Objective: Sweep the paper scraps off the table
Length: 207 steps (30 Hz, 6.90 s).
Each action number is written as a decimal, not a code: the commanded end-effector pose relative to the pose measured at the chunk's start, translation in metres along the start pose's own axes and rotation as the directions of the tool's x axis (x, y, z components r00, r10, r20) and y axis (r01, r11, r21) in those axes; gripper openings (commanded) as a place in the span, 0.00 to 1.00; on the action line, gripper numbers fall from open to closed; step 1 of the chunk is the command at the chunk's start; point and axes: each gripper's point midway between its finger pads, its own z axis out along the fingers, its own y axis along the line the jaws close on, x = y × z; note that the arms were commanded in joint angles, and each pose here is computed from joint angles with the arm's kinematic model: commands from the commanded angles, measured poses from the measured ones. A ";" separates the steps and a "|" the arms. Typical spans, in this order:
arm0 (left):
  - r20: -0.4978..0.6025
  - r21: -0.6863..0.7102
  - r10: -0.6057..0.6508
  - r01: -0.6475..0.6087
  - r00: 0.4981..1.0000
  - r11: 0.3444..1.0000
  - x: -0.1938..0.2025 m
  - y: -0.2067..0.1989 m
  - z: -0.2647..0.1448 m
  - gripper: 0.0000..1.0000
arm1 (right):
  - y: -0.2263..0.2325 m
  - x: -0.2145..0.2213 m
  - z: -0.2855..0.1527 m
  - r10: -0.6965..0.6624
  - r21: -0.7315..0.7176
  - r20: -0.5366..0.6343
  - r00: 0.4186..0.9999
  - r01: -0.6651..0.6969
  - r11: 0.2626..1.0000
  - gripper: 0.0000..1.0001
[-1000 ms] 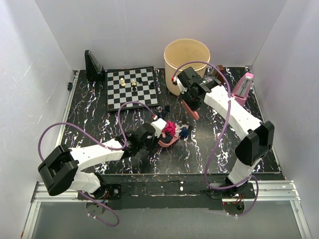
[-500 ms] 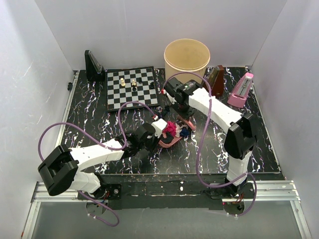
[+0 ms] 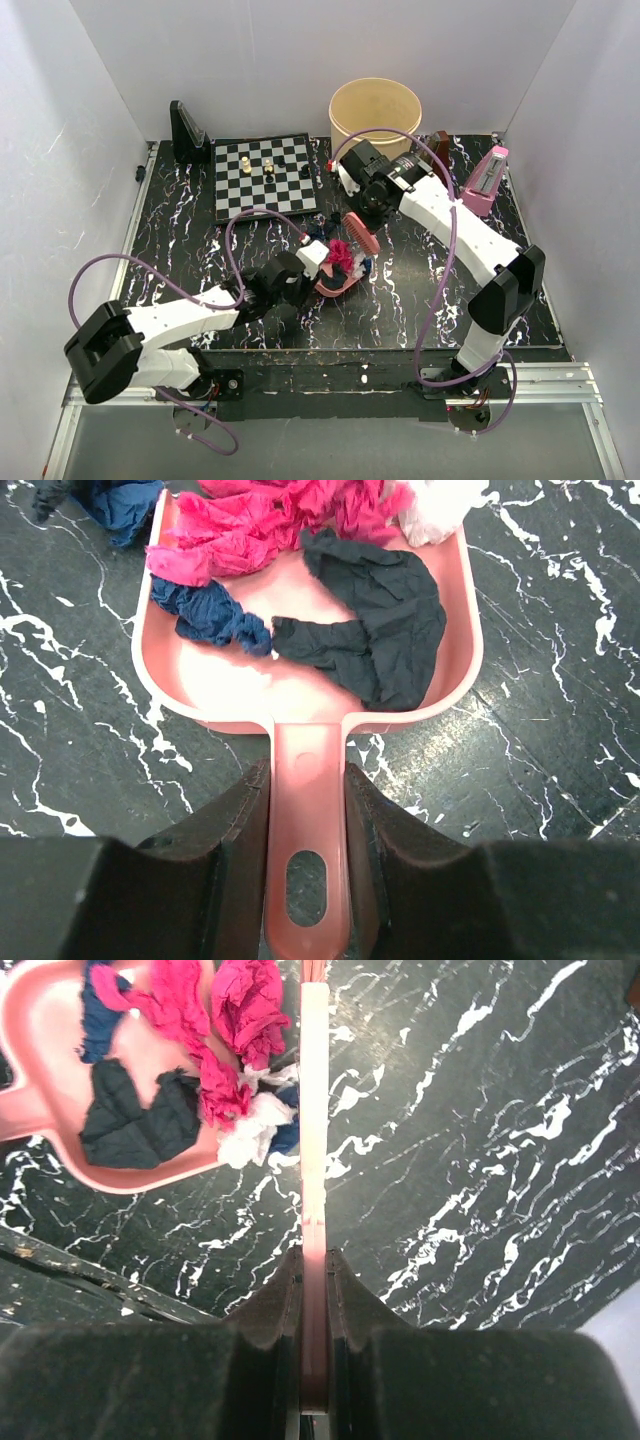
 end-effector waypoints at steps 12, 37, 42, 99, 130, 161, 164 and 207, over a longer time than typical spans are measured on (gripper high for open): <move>0.209 0.000 -0.019 0.019 0.978 1.000 -0.045 0.004 -0.036 0.00 | -0.082 -0.012 -0.086 0.174 0.286 0.354 0.919 -0.283 0.916 0.01; 0.310 -0.023 0.065 -0.061 0.949 0.998 -0.217 0.003 -0.080 0.00 | -0.115 0.061 -0.062 0.510 0.231 0.447 0.735 -0.645 0.728 0.01; 0.328 -0.008 0.069 -0.070 0.942 0.997 -0.269 0.001 -0.056 0.00 | -0.108 0.083 -0.065 0.603 0.175 0.481 0.636 -0.744 0.645 0.01; -0.296 0.825 -0.952 0.483 -0.072 -0.293 -0.424 0.096 0.033 0.00 | -0.121 0.102 -0.123 0.556 0.134 0.637 0.533 -0.788 0.602 0.01; -0.481 0.804 -0.869 0.339 -0.114 -0.489 -0.389 0.106 0.042 0.00 | -0.112 0.093 -0.121 0.614 0.078 0.603 0.510 -0.803 0.590 0.01; 0.486 0.032 -0.516 0.576 0.705 0.817 -0.269 0.132 -0.144 0.00 | -0.035 0.045 -0.137 0.684 -0.420 0.578 0.445 -0.557 0.717 0.01; 0.545 -0.087 -0.475 0.610 0.691 0.788 -0.230 0.147 -0.173 0.00 | -0.009 0.028 -0.130 0.689 -0.521 0.513 0.512 -0.452 0.724 0.01; 0.393 -0.099 -0.703 0.787 0.593 0.609 -0.047 0.114 -0.109 0.00 | -0.013 -0.002 0.088 0.922 -0.182 0.014 0.386 -0.906 0.382 0.01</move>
